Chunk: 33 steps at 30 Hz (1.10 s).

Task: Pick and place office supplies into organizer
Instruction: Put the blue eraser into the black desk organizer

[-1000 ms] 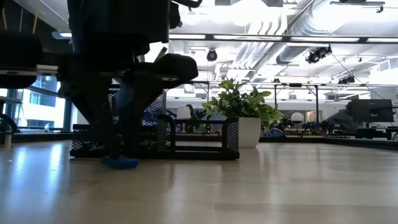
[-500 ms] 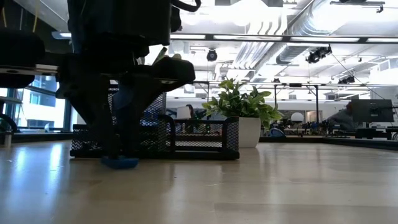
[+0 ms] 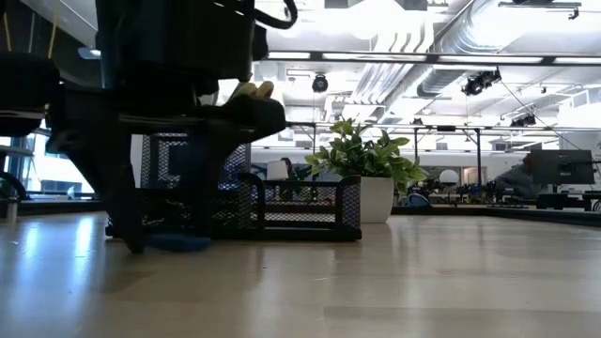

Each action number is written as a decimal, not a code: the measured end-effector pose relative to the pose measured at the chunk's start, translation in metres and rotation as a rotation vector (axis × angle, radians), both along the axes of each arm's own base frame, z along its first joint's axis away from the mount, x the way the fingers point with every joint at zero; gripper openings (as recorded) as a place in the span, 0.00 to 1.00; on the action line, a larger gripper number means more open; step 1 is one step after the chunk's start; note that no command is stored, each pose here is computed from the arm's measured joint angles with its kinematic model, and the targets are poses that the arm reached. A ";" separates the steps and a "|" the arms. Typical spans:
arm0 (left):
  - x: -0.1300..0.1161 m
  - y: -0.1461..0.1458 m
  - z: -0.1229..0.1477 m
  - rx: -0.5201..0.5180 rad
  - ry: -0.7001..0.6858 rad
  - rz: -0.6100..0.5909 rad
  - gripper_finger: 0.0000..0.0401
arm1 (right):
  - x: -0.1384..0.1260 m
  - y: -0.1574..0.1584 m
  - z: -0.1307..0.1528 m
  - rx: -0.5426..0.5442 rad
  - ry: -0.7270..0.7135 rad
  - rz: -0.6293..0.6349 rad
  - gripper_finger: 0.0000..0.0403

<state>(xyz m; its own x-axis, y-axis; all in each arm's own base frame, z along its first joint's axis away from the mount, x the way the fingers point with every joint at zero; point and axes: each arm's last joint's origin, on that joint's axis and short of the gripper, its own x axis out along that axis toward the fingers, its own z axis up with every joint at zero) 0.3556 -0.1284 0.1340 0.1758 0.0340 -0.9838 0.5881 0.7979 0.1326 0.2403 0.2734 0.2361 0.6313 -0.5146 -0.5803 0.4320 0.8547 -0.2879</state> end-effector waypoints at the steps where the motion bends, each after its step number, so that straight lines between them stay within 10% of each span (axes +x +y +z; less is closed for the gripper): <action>1: 0.000 0.000 0.000 0.000 -0.001 0.001 0.48 | 0.000 0.000 0.000 0.000 0.000 0.000 0.33; 33: 0.004 0.003 0.011 0.100 -0.119 0.035 0.55 | 0.001 0.000 0.000 0.002 -0.013 0.000 0.33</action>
<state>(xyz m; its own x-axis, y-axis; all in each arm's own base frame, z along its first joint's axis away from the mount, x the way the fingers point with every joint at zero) 0.3598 -0.1256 0.1449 0.2882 0.1391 -0.9474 0.5356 0.7967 0.2799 0.2410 0.2738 0.2363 0.6386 -0.5137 -0.5730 0.4360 0.8551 -0.2806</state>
